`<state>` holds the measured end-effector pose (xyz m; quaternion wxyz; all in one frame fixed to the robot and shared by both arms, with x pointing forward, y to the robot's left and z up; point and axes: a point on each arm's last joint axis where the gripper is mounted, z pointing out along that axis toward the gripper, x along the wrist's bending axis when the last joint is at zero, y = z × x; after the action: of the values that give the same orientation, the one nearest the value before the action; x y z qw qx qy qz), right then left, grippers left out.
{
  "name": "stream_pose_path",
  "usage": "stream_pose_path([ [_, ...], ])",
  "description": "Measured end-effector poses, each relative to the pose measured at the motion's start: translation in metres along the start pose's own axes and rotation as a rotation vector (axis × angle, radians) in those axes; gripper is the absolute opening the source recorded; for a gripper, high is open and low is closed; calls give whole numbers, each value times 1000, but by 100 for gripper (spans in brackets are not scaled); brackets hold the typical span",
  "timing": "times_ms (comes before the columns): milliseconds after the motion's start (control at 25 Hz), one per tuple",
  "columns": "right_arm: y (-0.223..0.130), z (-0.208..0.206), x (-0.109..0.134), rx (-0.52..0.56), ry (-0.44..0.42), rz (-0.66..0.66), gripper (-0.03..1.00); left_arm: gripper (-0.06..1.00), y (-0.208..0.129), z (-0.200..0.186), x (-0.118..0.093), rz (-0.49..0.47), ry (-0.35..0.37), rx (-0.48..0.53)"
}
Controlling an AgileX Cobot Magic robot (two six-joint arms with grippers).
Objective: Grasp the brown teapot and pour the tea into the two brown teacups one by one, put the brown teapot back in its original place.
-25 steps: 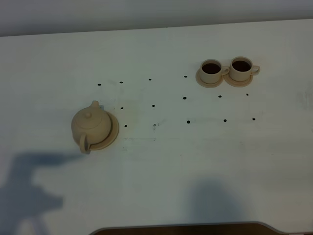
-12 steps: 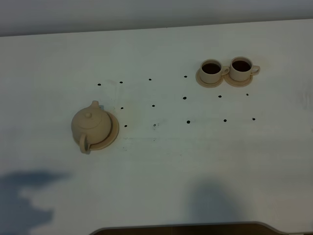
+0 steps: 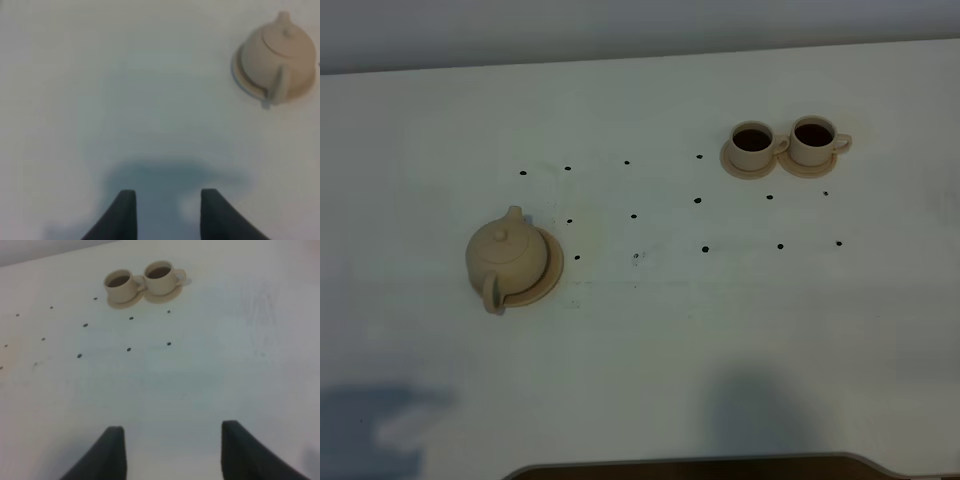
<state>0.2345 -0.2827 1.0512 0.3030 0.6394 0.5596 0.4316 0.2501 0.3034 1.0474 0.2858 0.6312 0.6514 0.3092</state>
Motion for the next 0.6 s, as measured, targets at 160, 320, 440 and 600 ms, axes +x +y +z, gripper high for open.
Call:
stream_pose_path([
  [160,0,0,0,0,0,0,44,34,-5,-6,0,-15,19,-51],
  [320,0,0,0,0,0,0,44,34,-12,-14,0,-26,35,-121],
  [440,0,0,0,0,0,0,44,34,-15,-17,-1,-26,40,-144],
  [600,0,0,0,0,0,0,44,34,-15,-17,-1,-25,41,-147],
])
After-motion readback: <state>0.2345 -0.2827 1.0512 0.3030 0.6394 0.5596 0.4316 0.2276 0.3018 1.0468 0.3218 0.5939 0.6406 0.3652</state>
